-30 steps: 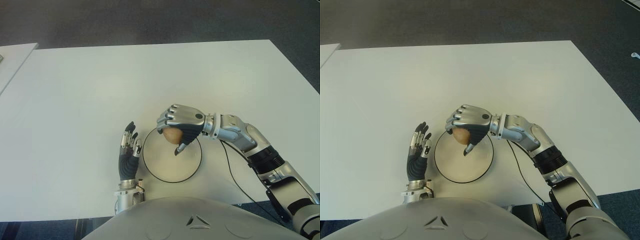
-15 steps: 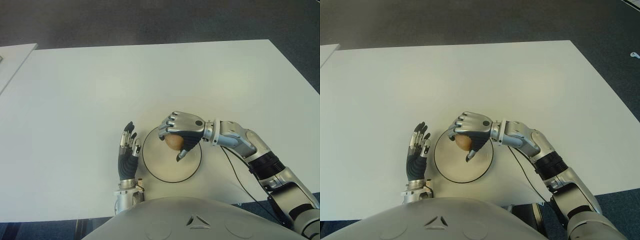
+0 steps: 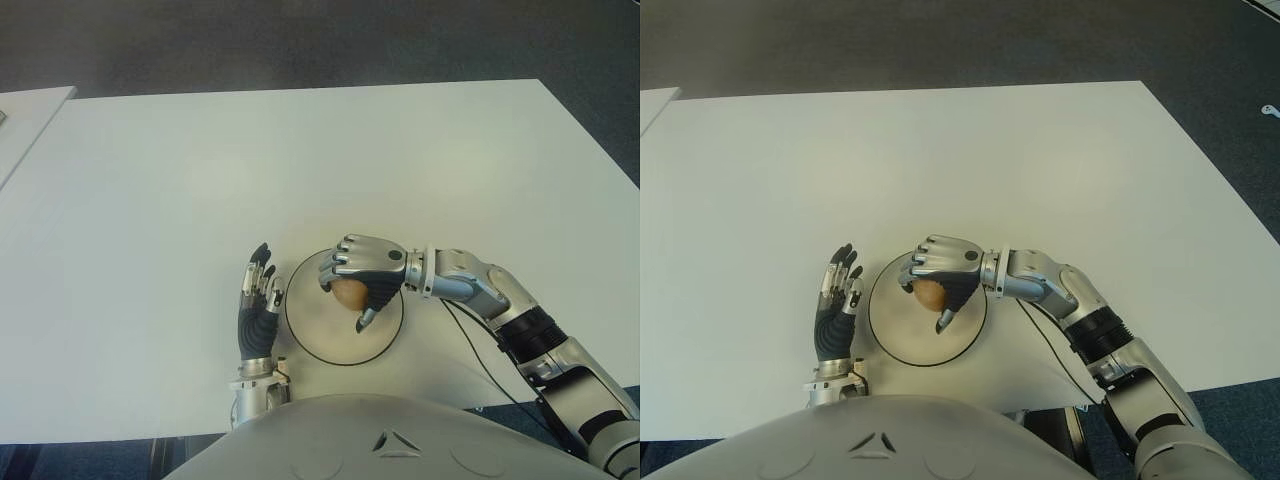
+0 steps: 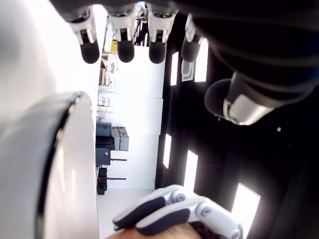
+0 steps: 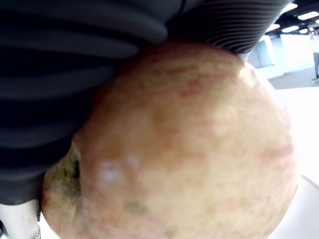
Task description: Put the apples into the plate.
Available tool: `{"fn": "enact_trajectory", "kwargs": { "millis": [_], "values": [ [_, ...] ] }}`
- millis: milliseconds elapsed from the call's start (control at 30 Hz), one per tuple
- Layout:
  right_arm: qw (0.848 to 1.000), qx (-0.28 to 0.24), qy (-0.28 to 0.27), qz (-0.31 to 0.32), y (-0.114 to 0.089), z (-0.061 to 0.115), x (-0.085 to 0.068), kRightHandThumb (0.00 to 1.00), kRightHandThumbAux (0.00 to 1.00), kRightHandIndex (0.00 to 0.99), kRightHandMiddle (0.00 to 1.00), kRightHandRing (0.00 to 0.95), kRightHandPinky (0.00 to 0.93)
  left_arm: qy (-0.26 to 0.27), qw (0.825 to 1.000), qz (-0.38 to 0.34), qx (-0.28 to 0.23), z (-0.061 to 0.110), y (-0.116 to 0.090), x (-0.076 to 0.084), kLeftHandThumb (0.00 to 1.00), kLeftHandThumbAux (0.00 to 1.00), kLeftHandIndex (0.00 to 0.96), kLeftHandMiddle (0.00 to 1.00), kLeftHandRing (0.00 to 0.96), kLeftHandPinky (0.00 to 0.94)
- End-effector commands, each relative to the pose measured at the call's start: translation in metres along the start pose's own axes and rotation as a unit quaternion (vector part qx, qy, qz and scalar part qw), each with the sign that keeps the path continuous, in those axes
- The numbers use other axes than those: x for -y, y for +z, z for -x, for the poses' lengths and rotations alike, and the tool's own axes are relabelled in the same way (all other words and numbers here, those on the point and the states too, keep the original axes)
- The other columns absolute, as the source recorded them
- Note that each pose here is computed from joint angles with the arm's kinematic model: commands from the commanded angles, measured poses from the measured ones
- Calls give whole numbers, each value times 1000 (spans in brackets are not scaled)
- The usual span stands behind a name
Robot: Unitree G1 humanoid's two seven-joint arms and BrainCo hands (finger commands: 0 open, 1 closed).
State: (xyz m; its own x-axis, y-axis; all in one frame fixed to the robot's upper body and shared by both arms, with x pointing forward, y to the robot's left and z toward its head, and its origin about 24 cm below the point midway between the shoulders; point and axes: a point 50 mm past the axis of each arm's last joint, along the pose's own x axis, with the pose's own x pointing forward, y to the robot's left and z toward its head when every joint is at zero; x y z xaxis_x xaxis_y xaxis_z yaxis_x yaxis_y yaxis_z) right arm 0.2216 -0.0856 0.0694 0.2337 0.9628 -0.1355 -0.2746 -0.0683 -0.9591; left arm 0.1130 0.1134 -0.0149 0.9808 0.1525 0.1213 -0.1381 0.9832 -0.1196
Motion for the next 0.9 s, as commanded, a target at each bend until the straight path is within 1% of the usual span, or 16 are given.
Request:
{"fn": "enact_trajectory", "kwargs": {
  "millis": [33, 200, 433, 500, 533, 567, 600, 633, 667, 733, 767, 800, 833, 900],
  "values": [
    [1000, -5, 3, -15, 0, 1, -7, 724, 711, 440, 866, 849, 847, 16, 1000, 11, -10, -2, -2, 8, 121, 474, 75, 20, 9, 50],
    [1000, 2, 3, -6, 2, 0, -8, 723, 711, 440, 864, 848, 838, 13, 1000, 2, -10, -2, -1, 9, 115, 471, 69, 12, 5, 57],
    [1000, 9, -15, 16, 3, -2, -7, 722, 711, 440, 850, 840, 831, 7, 1000, -12, -8, -3, -1, 10, 100, 488, 62, 11, 9, 64],
    [1000, 9, -17, 13, 3, -3, -8, 719, 710, 441, 825, 810, 790, 5, 1000, -16, -8, -4, -2, 10, 94, 496, 59, 11, 10, 65],
    [1000, 8, -18, 10, 3, -4, -9, 712, 711, 438, 770, 752, 730, 4, 1000, -18, -8, -4, -2, 10, 91, 499, 57, 11, 10, 66],
    [1000, 7, -17, -2, 2, -5, -10, 701, 712, 433, 688, 665, 641, 2, 1000, -19, -9, -4, -3, 10, 87, 503, 55, 11, 11, 66],
    [1000, 6, -15, -10, 1, -5, -11, 537, 635, 380, 539, 510, 494, 1, 1000, -19, -9, -3, -3, 9, 79, 512, 52, 11, 12, 68],
    [1000, 5, -11, -20, 0, -5, -13, 477, 608, 361, 485, 455, 441, 0, 1000, -19, -9, -3, -3, 9, 76, 515, 50, 12, 13, 69],
    [1000, 4, -9, -26, 0, -5, -13, 366, 550, 284, 350, 321, 309, -1, 1000, -19, -8, -4, -3, 9, 71, 525, 47, 13, 14, 69],
    [1000, 3, 2, -31, -2, -5, -14, 238, 485, 175, 183, 157, 145, -3, 1000, -21, -6, -3, -3, 10, 64, 537, 43, 15, 16, 69],
    [999, 3, 10, -31, -2, -4, -14, 218, 475, 154, 154, 129, 117, -5, 1000, -22, -4, -3, -3, 11, 63, 539, 42, 16, 17, 68],
    [999, 2, 16, -31, -3, -3, -14, 181, 450, 99, 98, 82, 75, -6, 1000, -23, -3, -3, -3, 12, 60, 545, 39, 18, 17, 67],
    [999, 3, 30, -28, -4, 0, -14, 168, 440, 80, 78, 66, 60, -6, 1000, -26, -1, -3, -3, 13, 59, 547, 38, 18, 17, 66],
    [999, 3, 49, -22, -4, 4, -14, 114, 385, 32, 32, 26, 24, -4, 999, -32, 1, -3, -2, 12, 49, 559, 28, 16, 9, 48]
  ]
}}
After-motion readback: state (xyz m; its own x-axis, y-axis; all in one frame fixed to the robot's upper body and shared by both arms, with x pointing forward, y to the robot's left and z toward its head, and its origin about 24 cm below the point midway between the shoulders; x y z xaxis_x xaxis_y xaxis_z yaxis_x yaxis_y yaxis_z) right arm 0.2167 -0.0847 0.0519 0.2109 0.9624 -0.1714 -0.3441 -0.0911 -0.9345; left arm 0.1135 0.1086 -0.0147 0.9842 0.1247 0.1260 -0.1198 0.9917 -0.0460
